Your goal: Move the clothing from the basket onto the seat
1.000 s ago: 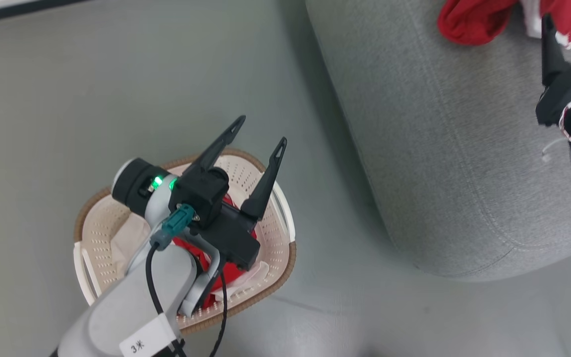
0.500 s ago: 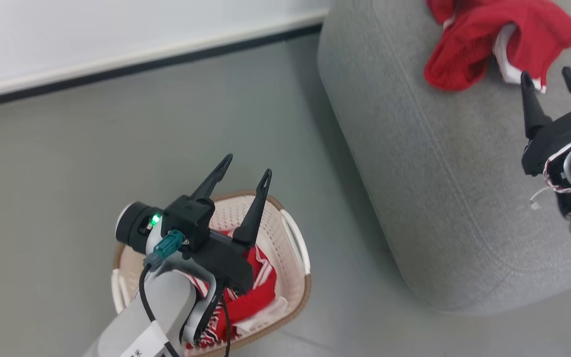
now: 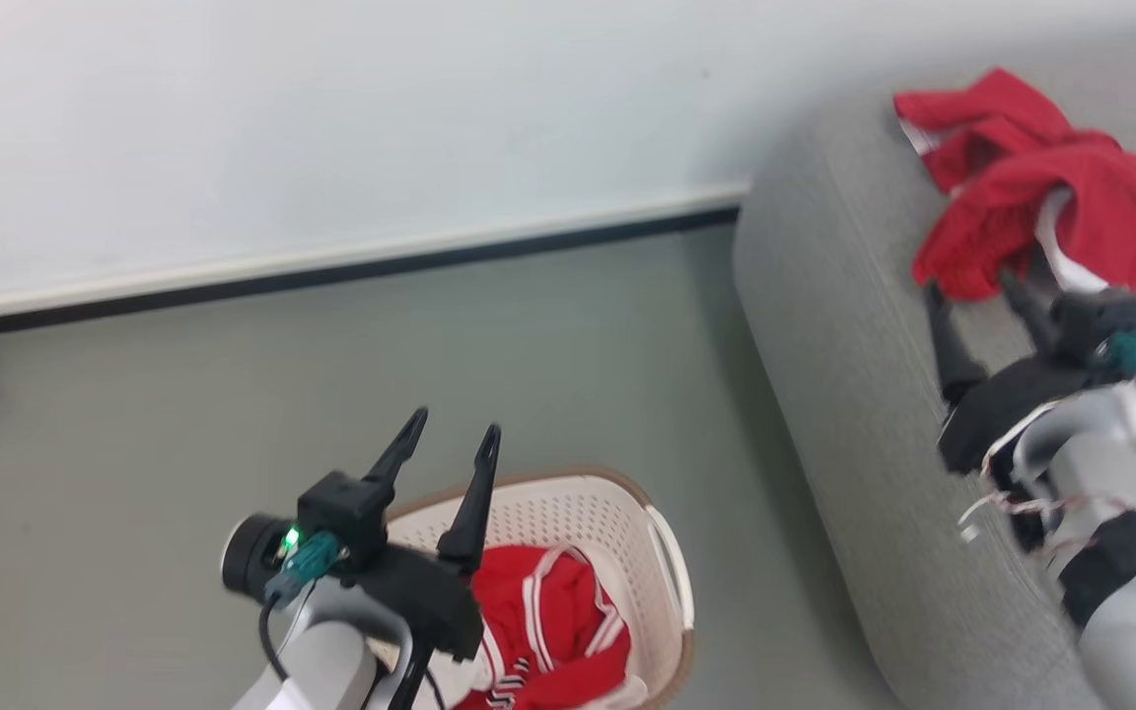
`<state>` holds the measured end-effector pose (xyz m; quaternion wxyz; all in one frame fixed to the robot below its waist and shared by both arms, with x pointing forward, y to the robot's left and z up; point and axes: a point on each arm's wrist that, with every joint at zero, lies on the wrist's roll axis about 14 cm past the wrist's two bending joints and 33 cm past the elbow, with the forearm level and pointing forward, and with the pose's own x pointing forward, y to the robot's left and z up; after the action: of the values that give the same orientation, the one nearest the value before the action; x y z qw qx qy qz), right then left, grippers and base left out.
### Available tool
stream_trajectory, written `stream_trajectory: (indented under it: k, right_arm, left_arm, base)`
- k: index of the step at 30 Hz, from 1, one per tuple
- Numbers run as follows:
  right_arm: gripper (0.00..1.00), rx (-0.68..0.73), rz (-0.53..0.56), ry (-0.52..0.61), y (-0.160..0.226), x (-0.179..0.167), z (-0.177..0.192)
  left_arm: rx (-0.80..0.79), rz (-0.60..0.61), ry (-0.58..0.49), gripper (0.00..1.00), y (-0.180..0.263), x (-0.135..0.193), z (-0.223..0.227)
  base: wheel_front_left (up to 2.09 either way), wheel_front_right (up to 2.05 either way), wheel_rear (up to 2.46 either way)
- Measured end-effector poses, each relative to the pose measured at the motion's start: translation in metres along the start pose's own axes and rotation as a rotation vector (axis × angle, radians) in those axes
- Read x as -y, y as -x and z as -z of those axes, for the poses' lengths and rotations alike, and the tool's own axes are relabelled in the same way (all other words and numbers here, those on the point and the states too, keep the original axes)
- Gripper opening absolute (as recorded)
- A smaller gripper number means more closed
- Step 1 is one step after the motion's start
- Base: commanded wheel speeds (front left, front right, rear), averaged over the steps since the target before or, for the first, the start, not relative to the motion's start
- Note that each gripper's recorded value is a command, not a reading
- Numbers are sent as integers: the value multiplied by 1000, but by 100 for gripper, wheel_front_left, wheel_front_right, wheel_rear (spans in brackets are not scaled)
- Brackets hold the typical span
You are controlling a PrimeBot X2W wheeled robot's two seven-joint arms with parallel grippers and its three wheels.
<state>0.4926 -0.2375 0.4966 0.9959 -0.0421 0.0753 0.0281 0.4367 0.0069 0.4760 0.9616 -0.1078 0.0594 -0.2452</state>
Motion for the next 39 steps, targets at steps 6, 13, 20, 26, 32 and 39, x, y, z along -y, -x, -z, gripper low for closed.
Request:
stream_trajectory:
  k: [6,13,20,26,32,39]
  right_arm:
    - [100,34,-57,-41,16,-41,0]
    - [100,74,-96,-87,42,-79,3]
    - [100,127,-119,-132,69,-106,0]
    - [100,174,-144,-151,91,-121,-5]
    - [100,203,-137,-174,107,-123,-7]
    - [100,243,-126,-191,125,-122,-13]
  left_arm:
    - [19,-111,-14,100,38,-27,-8]
    - [33,-240,-12,100,85,-58,-9]
    - [68,-351,-4,100,126,-84,-15]
    - [99,-423,8,100,150,-100,-19]
    - [118,-443,17,100,159,-102,-21]
    - [119,-476,1,100,171,-108,-19]
  base:
    - [0,0,0]
    - [0,0,0]
    - [0,0,0]
    - [0,0,0]
    - [0,0,0]
    - [0,0,0]
